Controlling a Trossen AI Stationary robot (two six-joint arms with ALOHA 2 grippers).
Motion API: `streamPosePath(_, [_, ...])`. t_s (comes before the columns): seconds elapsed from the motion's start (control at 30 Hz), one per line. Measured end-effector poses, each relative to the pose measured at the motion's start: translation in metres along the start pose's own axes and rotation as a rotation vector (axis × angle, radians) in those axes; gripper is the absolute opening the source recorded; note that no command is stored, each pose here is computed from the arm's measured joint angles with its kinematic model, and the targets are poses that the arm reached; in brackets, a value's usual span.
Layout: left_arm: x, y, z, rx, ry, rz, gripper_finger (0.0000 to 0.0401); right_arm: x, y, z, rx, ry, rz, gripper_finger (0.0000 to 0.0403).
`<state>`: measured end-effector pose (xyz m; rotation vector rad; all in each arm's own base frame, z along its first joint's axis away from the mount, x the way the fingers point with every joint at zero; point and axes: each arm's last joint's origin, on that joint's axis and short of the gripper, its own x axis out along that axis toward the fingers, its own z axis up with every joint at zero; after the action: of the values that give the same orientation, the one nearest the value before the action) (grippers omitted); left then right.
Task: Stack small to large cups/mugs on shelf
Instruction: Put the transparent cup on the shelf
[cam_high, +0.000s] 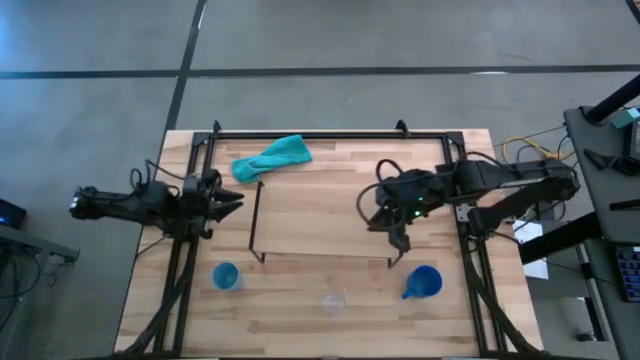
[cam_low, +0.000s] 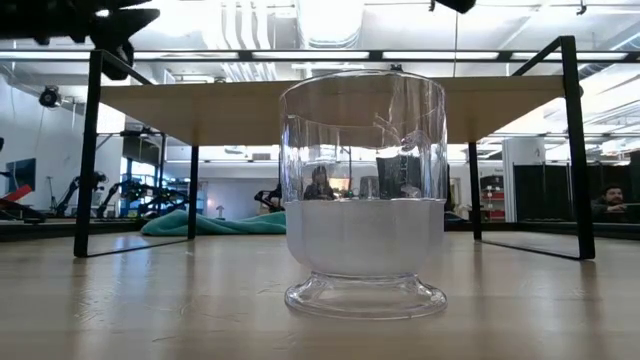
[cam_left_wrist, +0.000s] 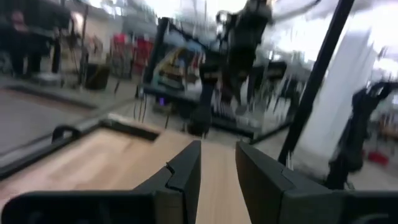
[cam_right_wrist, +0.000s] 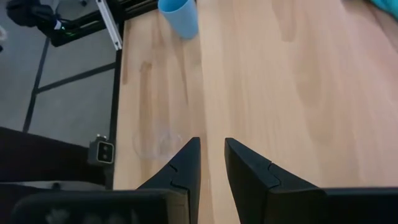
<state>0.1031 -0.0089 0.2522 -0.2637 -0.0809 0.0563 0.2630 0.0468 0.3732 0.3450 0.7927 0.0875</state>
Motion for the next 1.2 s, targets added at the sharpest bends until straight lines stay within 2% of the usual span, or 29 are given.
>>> streamPosePath(0.13, [0.010,-0.009,0.024,0.044,0.061,-0.005,0.0086,0.011,0.008,0.011,-0.009,0.008,0.007,0.0068])
streamPosePath(0.33, [0.018,-0.024,0.075,0.219,0.105,-0.028,0.0086,0.021,0.014,0.022,-0.017,0.010,0.014,0.0068])
streamPosePath(0.6, [0.031,-0.037,0.117,0.206,0.207,0.021,0.0086,0.031,0.014,0.024,0.027,0.036,0.002,0.0068])
streamPosePath(0.73, [0.035,-0.039,0.124,0.265,0.225,0.061,0.0086,0.035,0.013,0.023,0.039,0.046,-0.003,0.0077])
streamPosePath(0.97, [0.043,-0.040,0.122,0.259,0.227,0.069,0.0086,0.043,0.015,0.022,0.045,0.060,-0.002,0.0105])
streamPosePath(1.2, [0.052,-0.041,0.118,0.262,0.258,0.066,0.0086,0.044,0.027,0.015,0.098,0.135,0.105,0.0113])
